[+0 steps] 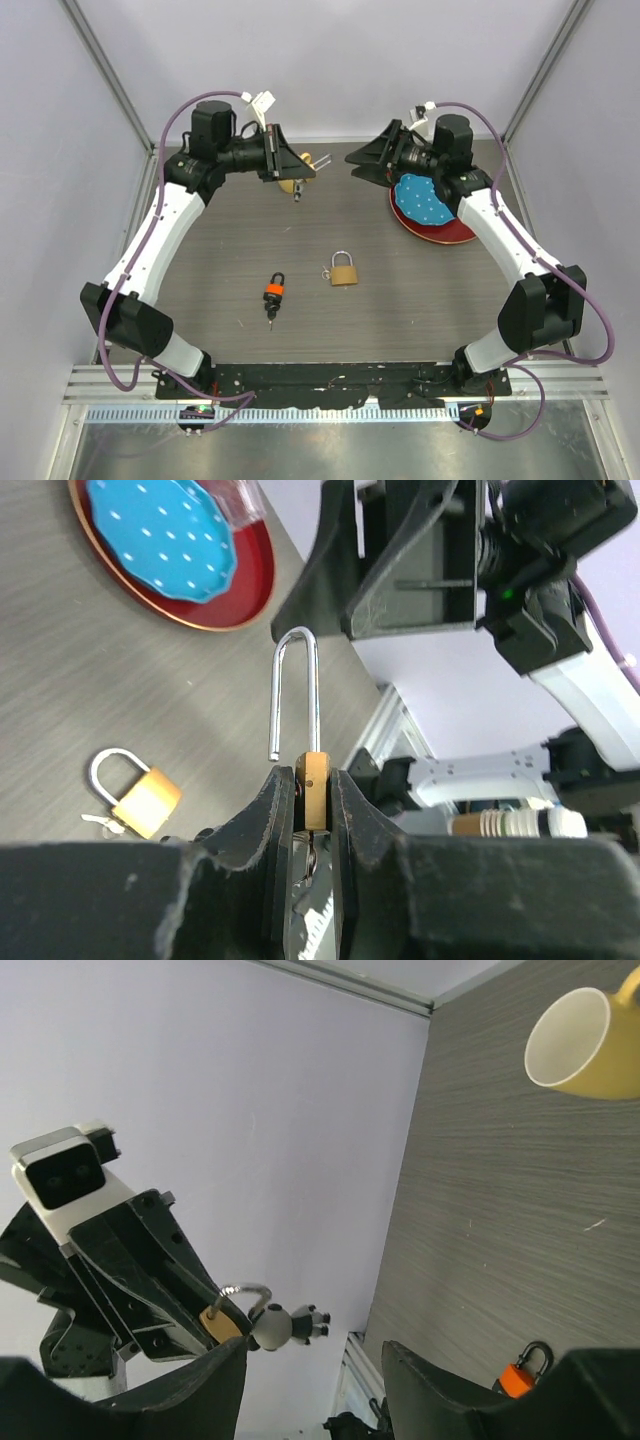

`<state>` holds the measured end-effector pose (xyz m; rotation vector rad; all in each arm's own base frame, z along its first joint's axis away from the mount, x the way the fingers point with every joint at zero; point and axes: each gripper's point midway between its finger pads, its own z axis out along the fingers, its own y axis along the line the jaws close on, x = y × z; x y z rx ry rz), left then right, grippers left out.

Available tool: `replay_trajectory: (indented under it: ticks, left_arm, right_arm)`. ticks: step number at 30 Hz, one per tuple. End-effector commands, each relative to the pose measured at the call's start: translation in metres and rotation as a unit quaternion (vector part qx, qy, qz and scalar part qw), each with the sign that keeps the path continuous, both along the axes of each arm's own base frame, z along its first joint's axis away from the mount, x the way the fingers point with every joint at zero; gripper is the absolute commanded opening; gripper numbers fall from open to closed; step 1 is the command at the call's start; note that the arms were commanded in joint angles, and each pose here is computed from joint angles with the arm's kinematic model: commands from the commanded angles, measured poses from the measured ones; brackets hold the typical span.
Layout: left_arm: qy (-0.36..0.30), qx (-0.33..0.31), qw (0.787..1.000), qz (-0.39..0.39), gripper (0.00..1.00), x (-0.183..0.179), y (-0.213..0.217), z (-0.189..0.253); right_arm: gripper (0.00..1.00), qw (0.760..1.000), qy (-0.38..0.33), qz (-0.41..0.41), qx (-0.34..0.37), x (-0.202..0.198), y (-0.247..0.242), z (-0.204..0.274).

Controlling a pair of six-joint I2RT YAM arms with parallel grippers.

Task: Lock with the key
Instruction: Lock the lock.

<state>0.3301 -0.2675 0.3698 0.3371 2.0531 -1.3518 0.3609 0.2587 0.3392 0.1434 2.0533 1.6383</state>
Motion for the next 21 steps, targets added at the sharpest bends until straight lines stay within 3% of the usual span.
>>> replay_trajectory:
  ticks: [1,9,21]
  left_arm:
    - [0.004,-0.028,0.995,-0.093,0.00,-0.045,-0.003,0.014]
    - [0.026,-0.045,0.988,-0.143,0.00,-0.061,-0.004,0.017]
    - [0.032,-0.074,0.985,-0.152,0.00,-0.055,-0.011,0.024]
  right_arm:
    - [0.62,0.992,-0.108,0.059,0.006,-0.022,0.000,0.044]
    - [0.61,0.973,-0.202,0.112,0.000,-0.043,0.001,0.064]
    - [0.49,0.963,-0.216,0.149,0.057,-0.070,0.013,0.094]
